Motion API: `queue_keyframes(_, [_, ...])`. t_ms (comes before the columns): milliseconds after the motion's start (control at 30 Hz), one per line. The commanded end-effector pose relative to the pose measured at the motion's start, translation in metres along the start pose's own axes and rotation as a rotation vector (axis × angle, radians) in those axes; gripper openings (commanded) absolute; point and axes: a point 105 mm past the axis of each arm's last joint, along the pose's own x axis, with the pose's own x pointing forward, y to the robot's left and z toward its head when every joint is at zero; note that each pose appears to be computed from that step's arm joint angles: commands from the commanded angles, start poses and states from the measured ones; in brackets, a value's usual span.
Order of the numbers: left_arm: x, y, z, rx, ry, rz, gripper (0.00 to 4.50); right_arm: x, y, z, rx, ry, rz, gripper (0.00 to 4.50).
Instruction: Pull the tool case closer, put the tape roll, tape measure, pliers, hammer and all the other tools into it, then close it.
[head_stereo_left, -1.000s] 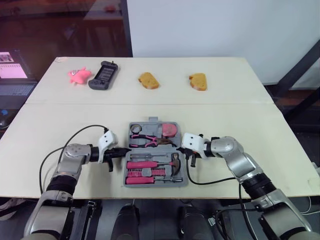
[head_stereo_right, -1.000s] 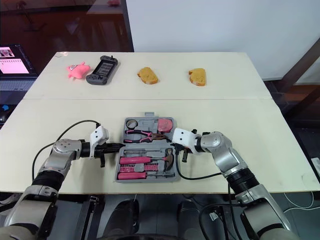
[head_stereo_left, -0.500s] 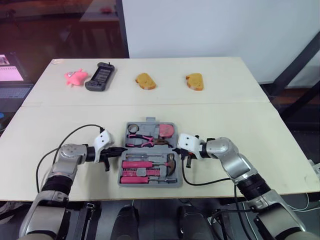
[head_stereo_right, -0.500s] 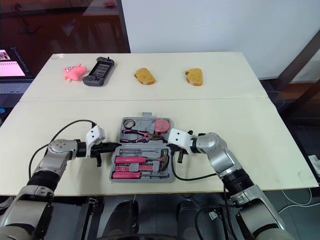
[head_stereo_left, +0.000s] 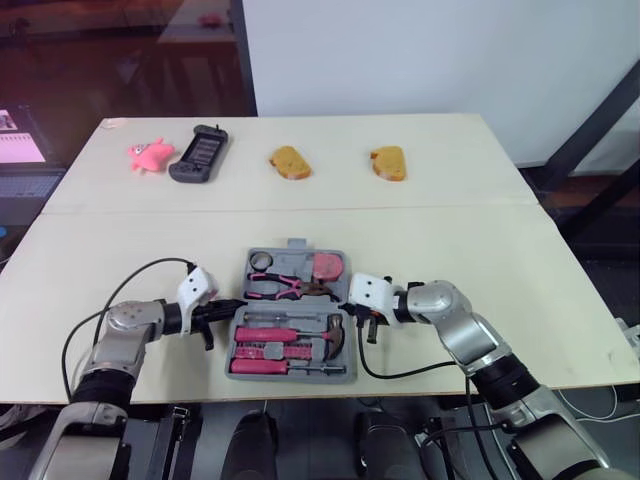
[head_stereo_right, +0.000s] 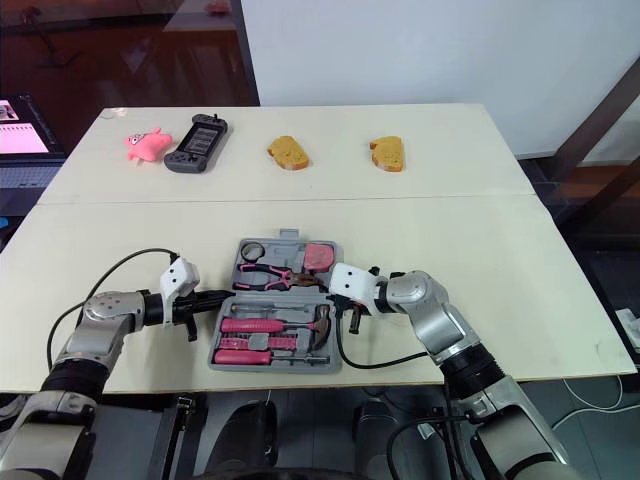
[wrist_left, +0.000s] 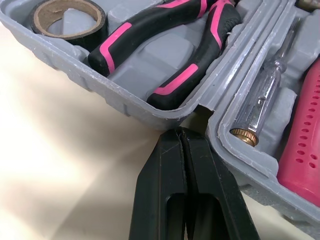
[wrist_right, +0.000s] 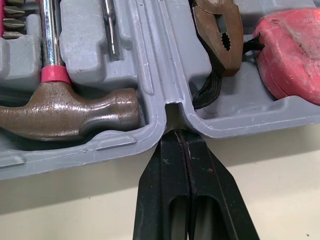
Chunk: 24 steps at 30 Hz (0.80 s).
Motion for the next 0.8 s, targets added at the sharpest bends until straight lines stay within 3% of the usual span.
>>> queue_keyframes(33, [0.008,-0.024,-0.008,-0.04,0.012,-0.092,0.06,0.005,0.009,0.019,-0.035,-0.068,0.039,0.0])
queue_keyframes(800, [0.012,-0.04,-0.011,-0.048,0.023,-0.122,0.06,0.001,0.026,0.013,0.003,-0.053,0.078,0.0])
